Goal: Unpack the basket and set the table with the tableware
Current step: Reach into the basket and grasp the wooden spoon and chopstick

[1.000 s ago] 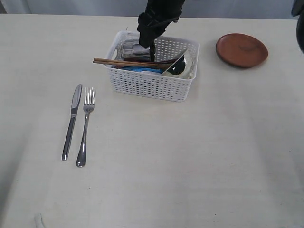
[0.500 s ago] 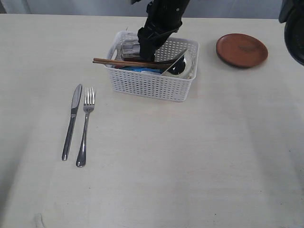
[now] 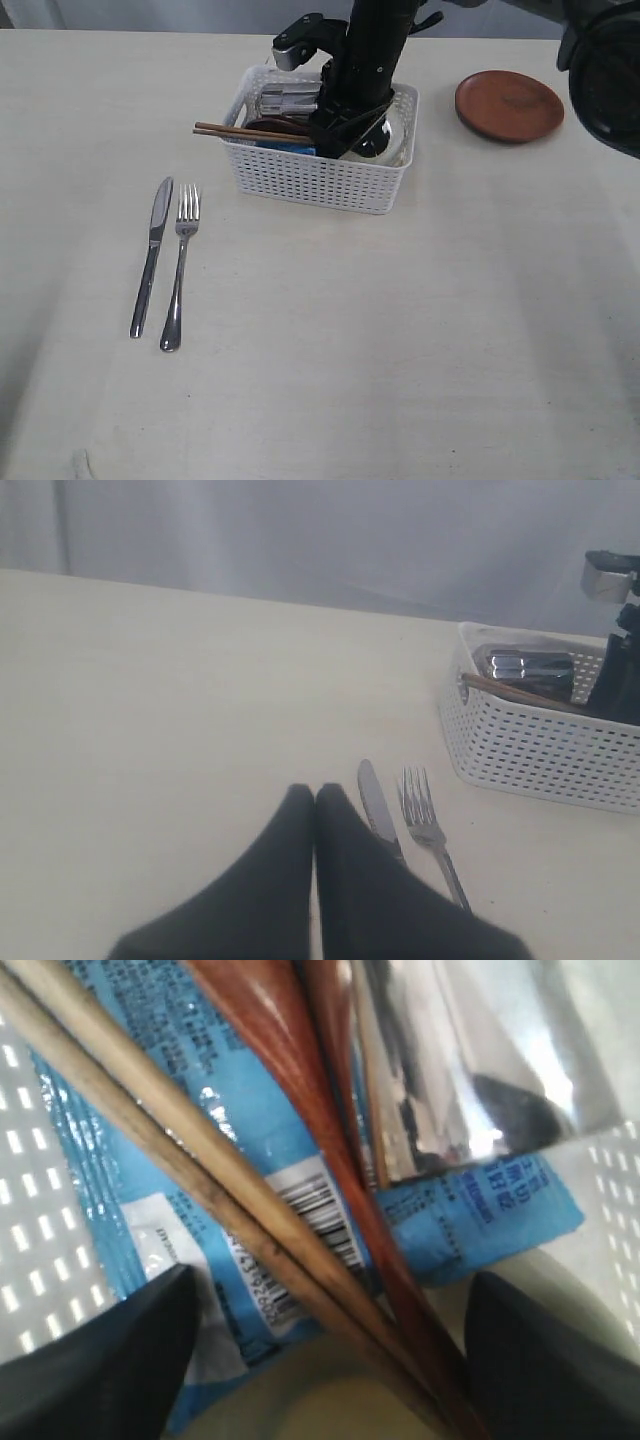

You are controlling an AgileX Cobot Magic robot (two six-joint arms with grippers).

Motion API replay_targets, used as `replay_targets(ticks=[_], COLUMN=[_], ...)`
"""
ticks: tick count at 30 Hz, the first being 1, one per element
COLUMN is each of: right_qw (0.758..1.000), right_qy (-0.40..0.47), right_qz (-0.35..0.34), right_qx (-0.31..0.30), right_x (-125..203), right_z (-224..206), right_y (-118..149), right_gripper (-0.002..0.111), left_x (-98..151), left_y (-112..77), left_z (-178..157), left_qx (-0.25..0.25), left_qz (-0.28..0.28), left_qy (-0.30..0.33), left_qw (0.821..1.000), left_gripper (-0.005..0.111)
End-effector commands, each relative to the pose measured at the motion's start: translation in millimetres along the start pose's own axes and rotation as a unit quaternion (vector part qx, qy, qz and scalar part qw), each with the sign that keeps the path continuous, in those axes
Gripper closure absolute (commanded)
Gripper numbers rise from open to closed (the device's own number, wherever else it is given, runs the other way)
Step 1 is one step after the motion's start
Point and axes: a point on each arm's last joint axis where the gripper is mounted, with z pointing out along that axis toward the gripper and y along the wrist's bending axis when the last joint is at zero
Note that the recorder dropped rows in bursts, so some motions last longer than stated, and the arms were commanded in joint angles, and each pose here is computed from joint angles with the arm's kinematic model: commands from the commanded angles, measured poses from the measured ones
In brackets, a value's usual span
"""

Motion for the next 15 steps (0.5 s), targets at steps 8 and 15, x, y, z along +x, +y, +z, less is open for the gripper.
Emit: replay_targets(ticks=[8,15], right_qw=[0.999,0.997], right_qy=[-0.022,-0.051], right_qz=[-0.010,-0.016], right_qx=[0.027,0.048], right_x=[-7.7,-14.4], right_z=[-12.6,-39.5], right_y=[-7.4,-6.1], right_gripper=[0.101,0.109], left_x=[-0.2,-0.2], left_y=[-0.1,-0.1], left_z=[0.0,0.0], left_qx=[0.001,0.001], left_qz=[-0.002,-0.002], left_qy=[-0.006,-0.006], left_qw=[1.000,1.000], left_gripper=[0.107,0.107])
